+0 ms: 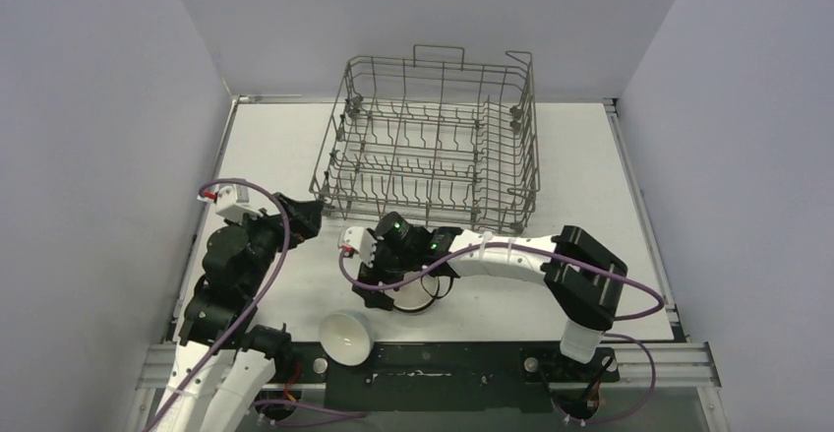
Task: Load the bowls into the dish rack
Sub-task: Pick up the bowl from the center of the board.
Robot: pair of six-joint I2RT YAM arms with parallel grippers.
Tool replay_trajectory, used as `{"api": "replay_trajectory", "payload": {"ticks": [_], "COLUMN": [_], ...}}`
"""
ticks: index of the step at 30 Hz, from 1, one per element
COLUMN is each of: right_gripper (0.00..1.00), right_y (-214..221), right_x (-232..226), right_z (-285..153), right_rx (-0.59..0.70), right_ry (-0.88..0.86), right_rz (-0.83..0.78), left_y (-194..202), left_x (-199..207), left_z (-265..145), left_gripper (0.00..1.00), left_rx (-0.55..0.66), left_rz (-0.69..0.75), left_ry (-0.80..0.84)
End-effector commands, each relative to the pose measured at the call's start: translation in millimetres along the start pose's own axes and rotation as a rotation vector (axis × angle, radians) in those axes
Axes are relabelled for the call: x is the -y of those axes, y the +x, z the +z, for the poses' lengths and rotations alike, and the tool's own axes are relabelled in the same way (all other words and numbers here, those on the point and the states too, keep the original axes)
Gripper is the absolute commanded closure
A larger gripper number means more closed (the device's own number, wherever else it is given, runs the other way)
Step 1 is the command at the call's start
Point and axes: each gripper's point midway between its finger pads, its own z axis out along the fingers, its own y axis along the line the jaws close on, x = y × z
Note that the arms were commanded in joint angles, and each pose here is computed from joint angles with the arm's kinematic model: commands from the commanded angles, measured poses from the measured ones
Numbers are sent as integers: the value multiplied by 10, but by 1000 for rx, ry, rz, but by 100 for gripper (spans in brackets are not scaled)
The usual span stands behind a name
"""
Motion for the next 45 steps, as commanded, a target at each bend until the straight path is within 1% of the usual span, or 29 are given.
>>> {"api": "replay_trajectory", "payload": {"ticks": [1, 8, 13, 16, 21, 25, 31, 41, 45], "right_gripper": [2, 2, 3, 4, 5, 5, 3, 2, 7], "right_y": [-288, -373, -499, -597, -721, -692, -547, -509, -372], "right_x": [-106, -122, -15, -13, -198, -364, -524, -712, -655], "right_z": [85, 122, -10, -110, -217, -177, 30, 172, 265], "right_rx": [51, 64, 99, 122, 141, 100, 18, -34, -100], "right_ry": [4, 33, 120, 141, 74, 39, 18, -9, 42], "right_rz": [-100, -91, -57, -36, -18, -40, -65, -100, -113], "left_y": [-145, -118, -108, -94, -69, -39, 16, 107, 114], "left_x": [-34, -42, -52, -60, -73, -89, -95, -136, -138], "left_z": [-57, -30, -19, -13, -1, 14, 47, 78, 76], "left_gripper": [3, 2, 3, 2, 3, 2, 3, 3, 3], "left_rx": [56, 39, 36, 33, 27, 18, -2, -30, -33], "left_rz": [-1, 2, 1, 0, -1, -2, -8, -8, -7], "left_ry": [-33, -39, -43, -44, -46, -50, -48, -55, -56]}}
